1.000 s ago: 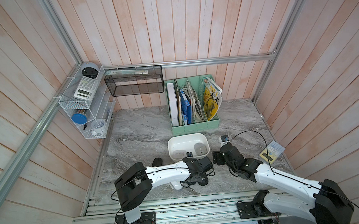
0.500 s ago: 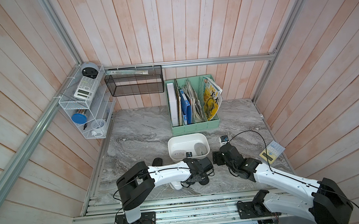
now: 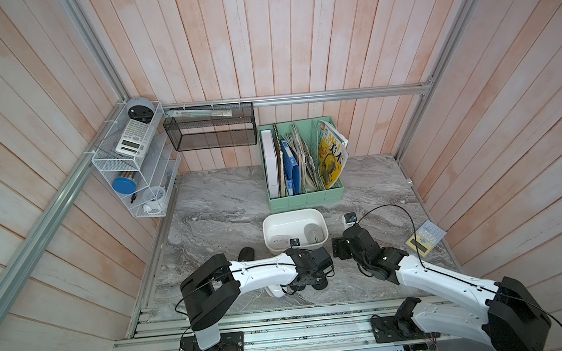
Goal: Take out the mouse from the storage box
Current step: Place the mouse at the center of the board.
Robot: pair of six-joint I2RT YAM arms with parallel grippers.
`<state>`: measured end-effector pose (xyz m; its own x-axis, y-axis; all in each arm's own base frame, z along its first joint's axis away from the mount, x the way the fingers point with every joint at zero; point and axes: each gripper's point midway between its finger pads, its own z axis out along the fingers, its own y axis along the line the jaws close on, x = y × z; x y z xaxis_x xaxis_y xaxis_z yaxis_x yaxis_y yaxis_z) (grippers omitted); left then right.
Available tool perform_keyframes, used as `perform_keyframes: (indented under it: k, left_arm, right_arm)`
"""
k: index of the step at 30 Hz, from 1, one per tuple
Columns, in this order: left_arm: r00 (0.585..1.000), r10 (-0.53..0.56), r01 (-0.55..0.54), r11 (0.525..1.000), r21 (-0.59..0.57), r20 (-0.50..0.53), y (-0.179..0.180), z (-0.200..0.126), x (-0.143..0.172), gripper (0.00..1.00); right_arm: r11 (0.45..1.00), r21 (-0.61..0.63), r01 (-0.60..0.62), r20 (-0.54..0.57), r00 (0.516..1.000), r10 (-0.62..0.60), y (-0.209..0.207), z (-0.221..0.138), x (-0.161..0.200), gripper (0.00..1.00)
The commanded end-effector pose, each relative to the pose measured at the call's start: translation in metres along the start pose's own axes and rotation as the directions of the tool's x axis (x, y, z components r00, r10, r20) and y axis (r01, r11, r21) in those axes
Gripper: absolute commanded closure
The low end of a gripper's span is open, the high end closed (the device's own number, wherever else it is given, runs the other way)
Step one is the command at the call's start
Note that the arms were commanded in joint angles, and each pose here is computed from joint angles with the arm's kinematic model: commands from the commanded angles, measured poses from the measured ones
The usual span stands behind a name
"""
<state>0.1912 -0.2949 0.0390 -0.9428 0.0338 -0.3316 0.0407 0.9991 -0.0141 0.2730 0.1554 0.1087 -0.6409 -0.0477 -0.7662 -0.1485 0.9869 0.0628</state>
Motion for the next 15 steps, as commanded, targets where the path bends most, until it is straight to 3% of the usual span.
perform_keyframes:
  k: [1, 7, 10, 15]
  left_arm:
    - [0.998, -0.005, 0.002, 0.999, 0.042, 0.064, 0.0, -0.016, -0.012, 0.22]
    - [0.979, -0.01, -0.019, 0.989, 0.144, 0.202, 0.004, -0.058, -0.037, 0.17]
    - [0.964, -0.048, 0.009, 0.989, 0.148, 0.262, 0.03, -0.074, -0.049, 0.15]
    - [0.912, -0.129, 0.094, 0.99, 0.108, 0.388, 0.105, -0.096, -0.063, 0.11]
  right_arm:
    - [1.0, 0.014, 0.001, 0.003, 1.0, -0.001, -0.003, 0.002, 0.0, 0.15]
    - [0.996, -0.076, 0.042, 0.009, 0.999, -0.041, 0.013, -0.004, -0.003, 0.15]
    - [0.992, -0.114, 0.046, 0.013, 0.999, -0.044, 0.022, -0.009, -0.01, 0.15]
    - [0.99, -0.137, 0.033, -0.044, 0.998, -0.04, 0.043, -0.005, -0.023, 0.15]
